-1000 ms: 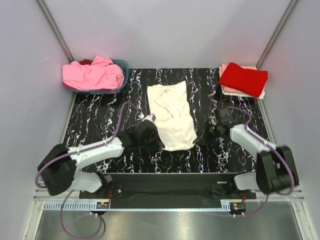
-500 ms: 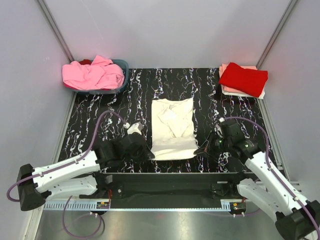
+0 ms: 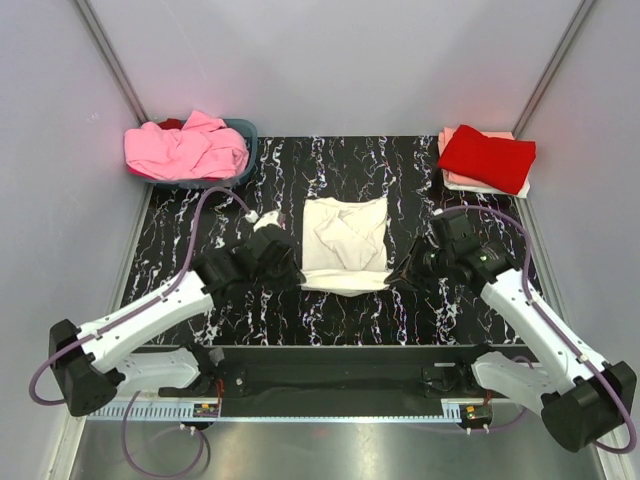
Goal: Fold and stack the t-shirts
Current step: Fold the tshirt
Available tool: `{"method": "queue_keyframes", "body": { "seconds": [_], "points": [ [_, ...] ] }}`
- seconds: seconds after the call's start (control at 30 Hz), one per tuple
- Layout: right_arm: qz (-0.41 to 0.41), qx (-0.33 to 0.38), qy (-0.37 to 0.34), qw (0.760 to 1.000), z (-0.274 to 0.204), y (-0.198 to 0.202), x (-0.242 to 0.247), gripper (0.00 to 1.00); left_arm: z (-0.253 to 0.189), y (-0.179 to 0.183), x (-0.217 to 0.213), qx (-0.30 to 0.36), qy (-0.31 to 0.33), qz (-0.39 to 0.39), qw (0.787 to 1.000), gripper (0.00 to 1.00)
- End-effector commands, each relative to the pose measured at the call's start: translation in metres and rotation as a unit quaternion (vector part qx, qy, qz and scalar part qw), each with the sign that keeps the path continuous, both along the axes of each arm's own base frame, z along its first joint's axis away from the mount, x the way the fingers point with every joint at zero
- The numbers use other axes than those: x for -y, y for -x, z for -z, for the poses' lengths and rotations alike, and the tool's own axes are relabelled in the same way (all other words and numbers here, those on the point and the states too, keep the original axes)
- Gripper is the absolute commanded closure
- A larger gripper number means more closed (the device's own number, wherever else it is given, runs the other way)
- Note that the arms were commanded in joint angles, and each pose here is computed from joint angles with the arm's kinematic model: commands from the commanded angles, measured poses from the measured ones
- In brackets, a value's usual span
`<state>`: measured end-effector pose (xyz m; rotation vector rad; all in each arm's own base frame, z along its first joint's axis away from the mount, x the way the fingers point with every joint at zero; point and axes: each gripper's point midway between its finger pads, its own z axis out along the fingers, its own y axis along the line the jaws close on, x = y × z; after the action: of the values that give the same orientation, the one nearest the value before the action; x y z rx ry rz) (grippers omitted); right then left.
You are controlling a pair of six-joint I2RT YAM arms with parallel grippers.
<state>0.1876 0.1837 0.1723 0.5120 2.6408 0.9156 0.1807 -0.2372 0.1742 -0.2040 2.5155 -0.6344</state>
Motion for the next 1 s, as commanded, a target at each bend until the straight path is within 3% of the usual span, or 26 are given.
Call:
{"method": "queue_keyframes", "body": {
  "seconds": [0.0,0.23,0.37,0.4,0.47,0.5,0.53,0.57,0.6,0.63,0.67,0.7,0.73,0.77,0.8,0.83,0.9,0.93,0.97],
  "points": [
    [0.010,0.033,0.025,0.999,-0.010,-0.020,0.003,1.00,-0.022,-0.022,-0.003,0.030,-0.006,0.007,1.000,0.96],
    [0.017,0.042,0.057,0.997,-0.017,-0.053,0.004,1.00,-0.028,-0.054,0.006,0.014,-0.001,0.022,1.000,0.94],
    [0.037,0.042,0.062,0.997,-0.018,-0.094,0.012,1.00,-0.024,-0.087,0.014,0.001,-0.013,0.040,0.999,0.92],
    [0.040,0.039,0.059,0.997,-0.018,-0.103,0.013,1.00,-0.037,-0.107,0.012,0.014,-0.007,0.031,0.999,0.92],
    [0.064,0.045,0.059,0.995,-0.014,-0.143,0.025,1.00,-0.019,-0.136,0.014,-0.006,-0.027,0.033,0.999,0.91],
    [0.072,0.046,0.059,0.995,-0.013,-0.158,0.029,1.00,-0.037,-0.166,0.012,0.013,-0.014,0.015,1.000,0.91],
    [0.073,0.091,0.054,0.992,-0.032,-0.189,0.028,1.00,-0.007,-0.185,0.015,-0.021,-0.026,0.011,0.999,0.89],
    [0.076,0.074,0.065,0.992,-0.007,-0.215,0.030,0.79,0.001,-0.209,0.007,-0.026,-0.026,-0.007,0.999,0.79],
    [0.073,0.077,0.059,0.993,-0.005,-0.236,0.028,0.53,-0.018,-0.239,0.012,0.000,-0.011,-0.016,1.000,0.62],
    [0.059,0.144,0.048,0.987,-0.038,-0.277,0.024,0.28,0.023,-0.261,0.014,-0.036,-0.016,-0.022,0.999,0.49],
    [0.058,0.102,0.061,0.991,0.008,-0.306,0.024,0.01,0.027,-0.286,0.009,-0.031,-0.003,-0.033,0.999,0.43],
    [0.034,0.107,0.050,0.992,0.009,-0.324,0.016,0.00,0.037,-0.302,0.007,-0.036,-0.002,-0.045,0.998,0.42],
    [0.002,0.159,0.045,0.986,-0.020,-0.349,0.009,0.00,0.059,-0.316,0.004,-0.070,-0.010,-0.065,0.995,0.41],
    [-0.008,0.118,0.049,0.992,0.017,-0.358,0.005,0.00,0.067,-0.323,-0.006,-0.099,0.009,-0.089,0.991,0.39],
    [-0.012,0.109,0.050,0.993,0.015,-0.358,0.004,0.00,0.074,-0.323,-0.006,-0.116,0.020,-0.089,0.989,0.39],
    [-0.022,0.097,0.051,0.994,0.021,-0.352,0.003,0.00,0.073,-0.320,-0.011,-0.113,0.019,-0.095,0.989,0.38],
    [-0.026,0.141,0.035,0.989,-0.009,-0.336,-0.004,0.00,0.066,-0.315,-0.016,-0.082,0.019,-0.094,0.992,0.34],
    [-0.017,0.144,0.031,0.989,0.016,-0.327,-0.001,0.00,0.028,-0.323,-0.014,-0.016,0.046,-0.089,0.995,0.32],
    [-0.008,0.180,0.028,0.983,-0.014,-0.316,0.003,0.00,0.047,-0.307,-0.020,-0.030,0.034,-0.087,0.995,0.32]
  ]
}}
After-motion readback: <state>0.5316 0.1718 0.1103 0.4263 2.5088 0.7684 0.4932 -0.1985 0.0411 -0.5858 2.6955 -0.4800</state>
